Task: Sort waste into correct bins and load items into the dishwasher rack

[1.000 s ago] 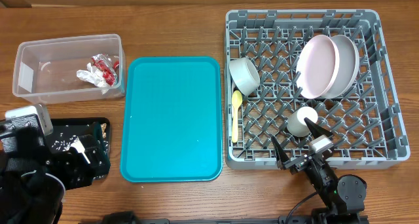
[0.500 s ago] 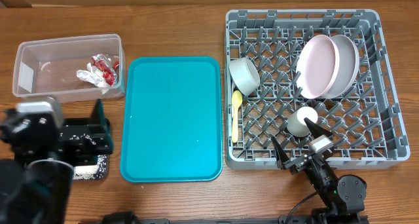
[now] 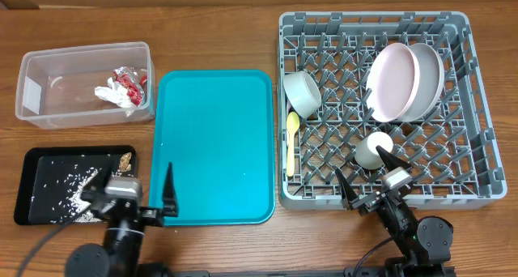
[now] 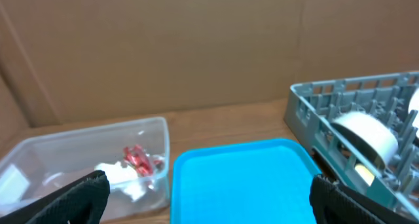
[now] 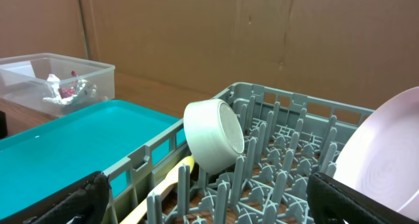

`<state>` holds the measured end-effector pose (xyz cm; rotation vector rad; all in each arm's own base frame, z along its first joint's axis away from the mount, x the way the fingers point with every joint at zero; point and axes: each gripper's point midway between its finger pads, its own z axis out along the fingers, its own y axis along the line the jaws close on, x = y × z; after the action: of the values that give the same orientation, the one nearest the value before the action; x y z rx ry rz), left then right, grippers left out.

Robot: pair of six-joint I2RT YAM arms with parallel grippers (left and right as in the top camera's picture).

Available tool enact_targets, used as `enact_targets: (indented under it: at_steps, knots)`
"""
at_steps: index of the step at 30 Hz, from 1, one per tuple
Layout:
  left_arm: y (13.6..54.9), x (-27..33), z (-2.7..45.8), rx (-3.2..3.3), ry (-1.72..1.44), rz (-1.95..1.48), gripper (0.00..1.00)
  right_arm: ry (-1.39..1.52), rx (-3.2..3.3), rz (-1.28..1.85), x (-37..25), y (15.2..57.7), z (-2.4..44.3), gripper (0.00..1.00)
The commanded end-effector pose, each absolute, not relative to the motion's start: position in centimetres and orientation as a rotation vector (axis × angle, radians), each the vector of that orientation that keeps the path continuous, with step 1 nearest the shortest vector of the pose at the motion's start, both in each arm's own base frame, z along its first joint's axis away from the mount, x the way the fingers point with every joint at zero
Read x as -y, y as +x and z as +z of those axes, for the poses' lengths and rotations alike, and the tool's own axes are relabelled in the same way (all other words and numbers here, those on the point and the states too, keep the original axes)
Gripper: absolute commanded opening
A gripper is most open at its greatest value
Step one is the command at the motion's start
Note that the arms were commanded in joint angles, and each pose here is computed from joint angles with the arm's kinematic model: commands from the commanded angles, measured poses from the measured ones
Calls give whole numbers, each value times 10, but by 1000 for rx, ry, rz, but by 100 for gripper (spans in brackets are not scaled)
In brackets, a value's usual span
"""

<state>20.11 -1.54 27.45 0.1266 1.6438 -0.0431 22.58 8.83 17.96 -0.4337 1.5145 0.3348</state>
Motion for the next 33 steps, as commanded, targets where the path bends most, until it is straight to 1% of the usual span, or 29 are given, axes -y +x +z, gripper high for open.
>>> enact_targets:
  at_steps: [1,6,12,18,33]
  knots:
    - [206,20,241,-1633,173,-46,100,-429,-1514,336,-88,226,177,100]
    - [223,26,204,-1660,201,-85,100,-429,-1514,336,-89,226,177,100]
    - [235,30,177,-1649,218,-103,100,-429,-1514,336,-88,226,177,100]
    - [243,33,163,-1601,229,-110,100,-429,-1515,336,-89,226,177,100]
    - [243,34,163,-1604,231,-112,100,-429,-1514,336,-88,226,177,100]
